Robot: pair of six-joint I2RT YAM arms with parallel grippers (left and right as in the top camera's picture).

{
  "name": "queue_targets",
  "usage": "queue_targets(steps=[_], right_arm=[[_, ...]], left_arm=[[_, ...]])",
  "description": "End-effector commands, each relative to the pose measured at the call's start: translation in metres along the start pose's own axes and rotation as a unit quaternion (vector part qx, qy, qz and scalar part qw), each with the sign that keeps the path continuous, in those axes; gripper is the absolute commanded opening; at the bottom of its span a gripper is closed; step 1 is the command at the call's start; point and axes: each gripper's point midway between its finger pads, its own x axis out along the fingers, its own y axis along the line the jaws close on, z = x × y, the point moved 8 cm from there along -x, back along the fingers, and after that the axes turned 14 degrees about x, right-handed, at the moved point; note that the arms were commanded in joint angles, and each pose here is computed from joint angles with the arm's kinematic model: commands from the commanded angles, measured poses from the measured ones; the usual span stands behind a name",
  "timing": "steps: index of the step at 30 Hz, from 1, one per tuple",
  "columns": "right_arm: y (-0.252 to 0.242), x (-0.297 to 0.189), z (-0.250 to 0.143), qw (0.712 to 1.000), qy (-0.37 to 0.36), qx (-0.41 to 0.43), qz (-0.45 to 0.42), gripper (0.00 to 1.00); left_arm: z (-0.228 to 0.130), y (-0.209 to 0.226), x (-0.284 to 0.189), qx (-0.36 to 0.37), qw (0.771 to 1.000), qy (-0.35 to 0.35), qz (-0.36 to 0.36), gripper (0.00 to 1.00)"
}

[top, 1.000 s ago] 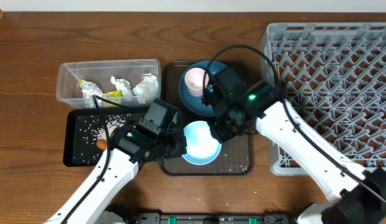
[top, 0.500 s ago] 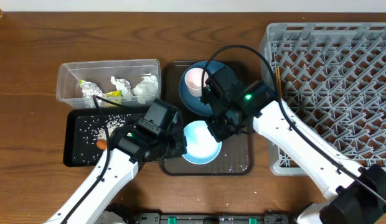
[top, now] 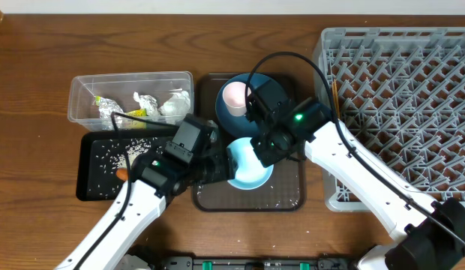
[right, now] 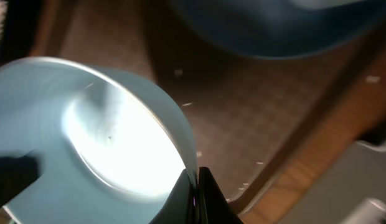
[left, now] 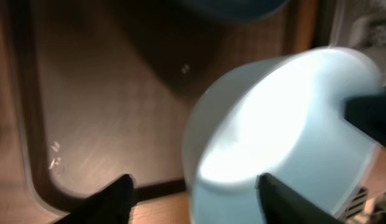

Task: Sort waste into correct bins and load items into the dishwasher rack
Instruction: 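Carry the bowl with the right gripper into the dish rack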

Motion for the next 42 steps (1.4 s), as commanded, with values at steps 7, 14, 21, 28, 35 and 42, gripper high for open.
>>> queue_targets(steps=[7, 14, 21, 28, 35, 42], right_arm=[[-0.056, -0.02, 0.047, 0.943, -0.202, 0.085, -0.251, 0.01], [-0.099, -0.053, 0.083, 0.853, -0.334, 0.148, -0.373, 0.01], [-0.151, -0.08, 0.117, 0.822, -0.345, 0.086, -0.446, 0.01], [-0.231, -0.115, 0.127, 0.779, -0.308, 0.054, -0.544, 0.01], [-0.304, -0.136, 0.122, 0.724, -0.337, 0.151, -0.582, 0.01], [-0.34, -0.087, 0.128, 0.735, -0.286, 0.154, -0.595, 0.01]], left_arm=[[0.019, -0.028, -0.06, 0.043, 0.987, -0.14, -0.066, 0.84], [0.015, -0.031, -0.076, 0.051, 0.982, -0.165, -0.078, 0.93], [0.016, -0.03, -0.072, 0.049, 0.983, -0.158, -0.075, 0.96], [0.016, -0.029, -0.069, 0.047, 0.984, -0.153, -0.072, 0.97], [0.017, -0.029, -0.068, 0.047, 0.985, -0.152, -0.072, 0.98], [0.017, -0.029, -0.068, 0.047, 0.985, -0.152, -0.072, 0.98]])
